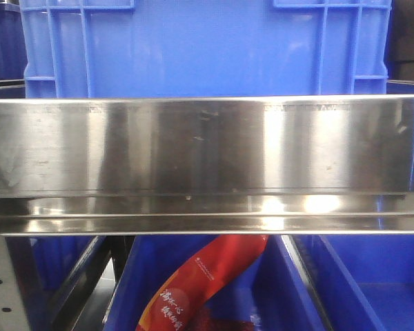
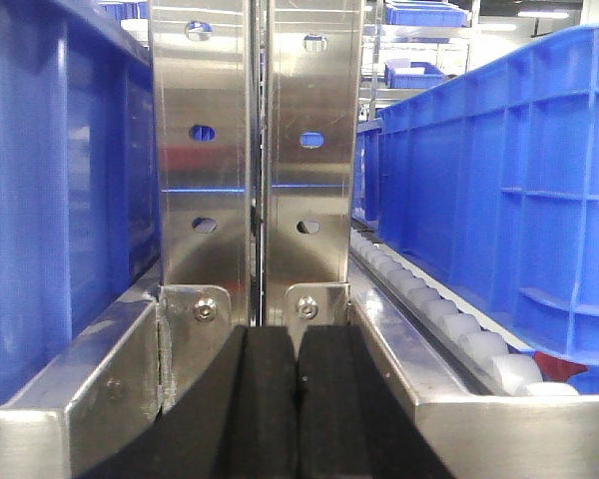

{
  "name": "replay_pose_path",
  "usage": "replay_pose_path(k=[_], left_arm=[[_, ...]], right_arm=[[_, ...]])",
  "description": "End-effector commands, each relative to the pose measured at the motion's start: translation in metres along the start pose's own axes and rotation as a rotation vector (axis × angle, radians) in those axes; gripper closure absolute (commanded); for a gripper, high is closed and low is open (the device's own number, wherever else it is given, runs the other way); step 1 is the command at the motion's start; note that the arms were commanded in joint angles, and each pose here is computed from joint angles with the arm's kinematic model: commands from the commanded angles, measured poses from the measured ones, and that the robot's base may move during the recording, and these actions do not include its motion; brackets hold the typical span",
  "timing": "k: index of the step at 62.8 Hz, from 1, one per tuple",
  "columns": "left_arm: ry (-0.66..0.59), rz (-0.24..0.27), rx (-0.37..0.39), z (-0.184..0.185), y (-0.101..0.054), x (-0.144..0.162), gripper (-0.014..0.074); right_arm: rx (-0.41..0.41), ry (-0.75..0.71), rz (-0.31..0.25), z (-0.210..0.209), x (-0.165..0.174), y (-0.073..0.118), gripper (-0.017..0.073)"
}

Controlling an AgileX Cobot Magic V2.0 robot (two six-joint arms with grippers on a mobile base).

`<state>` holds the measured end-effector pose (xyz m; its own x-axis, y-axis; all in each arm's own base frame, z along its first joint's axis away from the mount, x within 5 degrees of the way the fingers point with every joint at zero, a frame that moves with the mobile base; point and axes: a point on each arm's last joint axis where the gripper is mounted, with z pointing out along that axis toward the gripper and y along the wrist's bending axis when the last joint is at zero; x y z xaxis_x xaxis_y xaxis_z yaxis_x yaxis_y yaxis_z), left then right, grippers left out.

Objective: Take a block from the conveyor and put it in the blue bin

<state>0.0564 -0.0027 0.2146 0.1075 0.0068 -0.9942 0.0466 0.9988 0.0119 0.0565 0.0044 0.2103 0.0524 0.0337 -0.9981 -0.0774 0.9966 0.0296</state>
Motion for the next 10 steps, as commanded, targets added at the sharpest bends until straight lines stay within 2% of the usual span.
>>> replay_pose_path(k=[1,10], left_arm=[[-0.026,-0.011,-0.004,-0.0005,0.0002,-0.0028,0.0705],[-0.026,-0.011,-0.004,-0.0005,0.0002,-0.0028,0.0705]], right_arm=[[0.004,-0.026,-0.010,-0.0003,-0.0023,-0.0002,0.0721],[0.004,-0.026,-0.010,-0.0003,-0.0023,-0.0002,0.0721]])
